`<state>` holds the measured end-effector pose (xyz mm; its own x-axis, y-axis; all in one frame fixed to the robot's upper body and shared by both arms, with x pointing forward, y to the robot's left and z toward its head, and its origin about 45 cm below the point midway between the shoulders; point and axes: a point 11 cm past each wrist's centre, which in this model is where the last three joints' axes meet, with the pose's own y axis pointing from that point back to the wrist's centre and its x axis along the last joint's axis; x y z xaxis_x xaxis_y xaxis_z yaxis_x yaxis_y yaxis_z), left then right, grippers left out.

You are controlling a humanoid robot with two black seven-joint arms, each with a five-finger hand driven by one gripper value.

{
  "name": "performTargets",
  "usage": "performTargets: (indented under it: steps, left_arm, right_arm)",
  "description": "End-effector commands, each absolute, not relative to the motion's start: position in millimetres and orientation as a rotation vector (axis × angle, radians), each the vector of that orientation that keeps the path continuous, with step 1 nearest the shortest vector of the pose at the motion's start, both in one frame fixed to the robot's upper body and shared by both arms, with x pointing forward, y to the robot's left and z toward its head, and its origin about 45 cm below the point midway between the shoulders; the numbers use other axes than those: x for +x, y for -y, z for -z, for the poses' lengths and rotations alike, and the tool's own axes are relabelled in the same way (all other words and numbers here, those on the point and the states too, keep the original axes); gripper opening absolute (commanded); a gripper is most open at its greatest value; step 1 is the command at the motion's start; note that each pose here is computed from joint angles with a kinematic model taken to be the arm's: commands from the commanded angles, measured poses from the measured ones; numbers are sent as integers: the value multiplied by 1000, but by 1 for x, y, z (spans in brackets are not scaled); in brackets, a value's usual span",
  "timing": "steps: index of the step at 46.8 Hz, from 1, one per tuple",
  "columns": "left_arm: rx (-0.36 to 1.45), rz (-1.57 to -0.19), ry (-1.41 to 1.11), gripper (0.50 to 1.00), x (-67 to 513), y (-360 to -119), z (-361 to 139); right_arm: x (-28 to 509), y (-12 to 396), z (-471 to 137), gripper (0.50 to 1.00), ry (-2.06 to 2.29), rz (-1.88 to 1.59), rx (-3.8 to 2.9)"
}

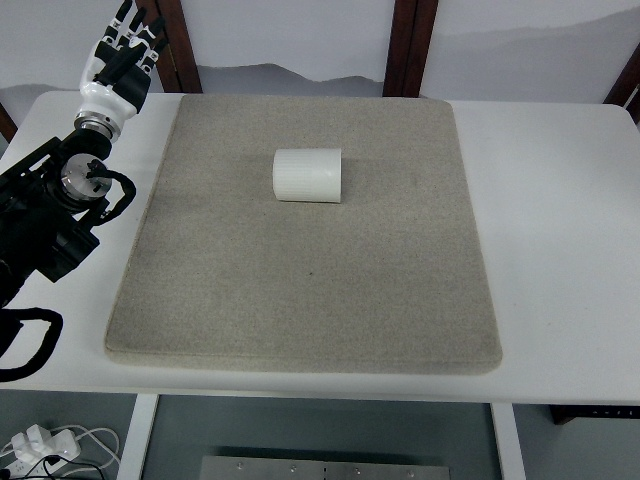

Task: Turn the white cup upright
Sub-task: 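Reach the left hand over the white cup lying on its side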

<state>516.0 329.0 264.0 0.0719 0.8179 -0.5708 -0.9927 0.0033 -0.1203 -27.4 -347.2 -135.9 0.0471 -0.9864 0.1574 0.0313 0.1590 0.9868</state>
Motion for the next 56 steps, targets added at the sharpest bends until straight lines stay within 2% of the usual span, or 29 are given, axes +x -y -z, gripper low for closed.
performTargets:
  steps: [1,18,28,41,50,56]
  left_arm:
    - [-483,-1449,-313,992,519,-326,-272]
    - [-202,-1253,20,990,525,-296,-319]
    - [40,-1075,207,990,508,-275,-321]
    - [341,-842,465,979,486,-234,-312]
    - [473,-801,472,979,488,-216,-318]
    - [554,-779,475,979,487,-213,-309]
  right_arm:
    - [-27,347,136,952,1222,1076,1088]
    - [-27,347,136,952,1222,1076,1088]
    - [-27,347,136,952,1222,1076,1088]
    - [-27,347,136,952,1222,1076,1088]
    - [-27,347,136,952,1222,1076,1088]
    - [-27,347,136,952,1222,1076,1088]
